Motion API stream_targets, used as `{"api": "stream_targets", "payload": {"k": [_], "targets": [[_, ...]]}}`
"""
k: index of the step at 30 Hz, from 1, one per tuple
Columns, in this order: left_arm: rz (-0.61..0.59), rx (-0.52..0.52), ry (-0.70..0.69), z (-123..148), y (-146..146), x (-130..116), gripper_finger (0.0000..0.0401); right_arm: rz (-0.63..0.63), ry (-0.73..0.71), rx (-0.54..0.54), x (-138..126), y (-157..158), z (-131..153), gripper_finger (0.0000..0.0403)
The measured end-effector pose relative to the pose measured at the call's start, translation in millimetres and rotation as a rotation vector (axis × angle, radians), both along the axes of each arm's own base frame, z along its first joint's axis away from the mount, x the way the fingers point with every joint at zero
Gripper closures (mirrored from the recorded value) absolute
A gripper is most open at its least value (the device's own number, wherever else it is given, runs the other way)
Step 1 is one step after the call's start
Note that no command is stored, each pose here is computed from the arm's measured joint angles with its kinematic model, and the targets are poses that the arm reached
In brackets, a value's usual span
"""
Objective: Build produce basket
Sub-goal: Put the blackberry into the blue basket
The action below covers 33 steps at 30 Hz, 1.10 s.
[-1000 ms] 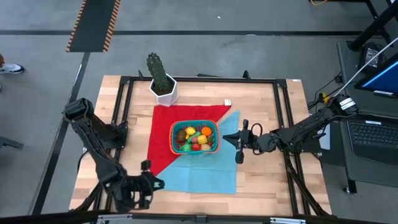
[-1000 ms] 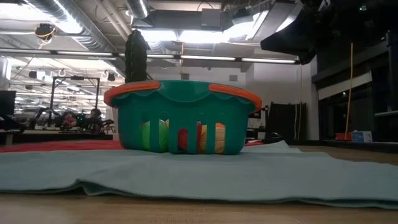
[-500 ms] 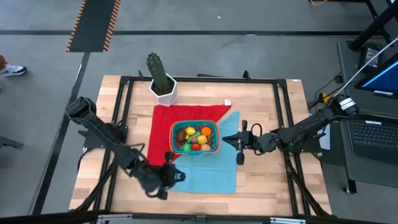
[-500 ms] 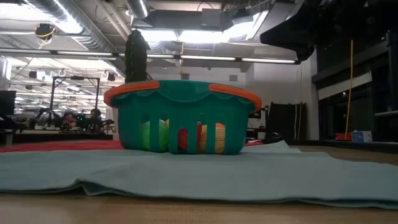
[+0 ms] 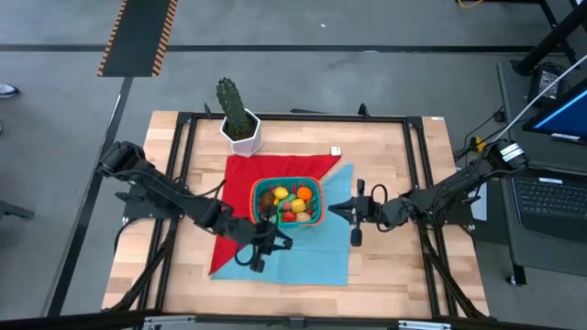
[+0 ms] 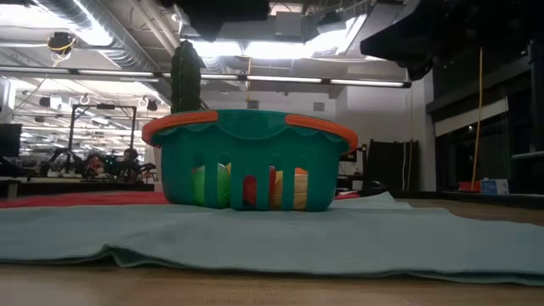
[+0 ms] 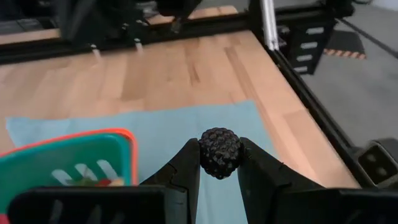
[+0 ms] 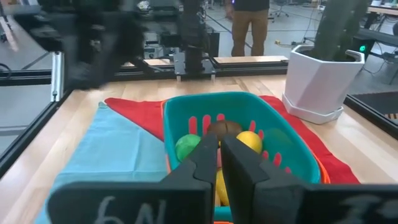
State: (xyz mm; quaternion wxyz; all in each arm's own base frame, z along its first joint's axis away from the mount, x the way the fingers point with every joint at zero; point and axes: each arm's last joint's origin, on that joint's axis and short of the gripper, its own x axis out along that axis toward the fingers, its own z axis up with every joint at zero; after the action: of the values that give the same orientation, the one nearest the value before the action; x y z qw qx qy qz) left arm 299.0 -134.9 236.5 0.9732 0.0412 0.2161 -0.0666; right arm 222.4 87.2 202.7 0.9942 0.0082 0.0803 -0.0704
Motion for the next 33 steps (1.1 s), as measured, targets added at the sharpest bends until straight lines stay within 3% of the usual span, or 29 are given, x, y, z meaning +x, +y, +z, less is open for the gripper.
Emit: {"api": "stream_targets", "payload": {"k": [5,10,20,26,33], "targets": [[0.056,0.003,-0.024,-3,17,6,0.0323,-0.017,-0.005,0.018,-1,1,0,0.0377],[0.223,0.047,-0.042,-2,39,13,0.0323,-0.107,-0.018,0.026,-1,-1,0,0.0377],[0.418,0.020,-0.015,-5,82,21,0.0324,-0.169,-0.027,0.032,-2,-3,0,0.0377],[0.464,0.042,0.042,-10,98,20,0.0324,-0.169,-0.026,0.032,-2,-3,0,0.0377],[0.378,-0.013,0.141,-17,110,19,0.0324,-0.169,-0.024,0.030,-2,-3,0,0.0377]]}}
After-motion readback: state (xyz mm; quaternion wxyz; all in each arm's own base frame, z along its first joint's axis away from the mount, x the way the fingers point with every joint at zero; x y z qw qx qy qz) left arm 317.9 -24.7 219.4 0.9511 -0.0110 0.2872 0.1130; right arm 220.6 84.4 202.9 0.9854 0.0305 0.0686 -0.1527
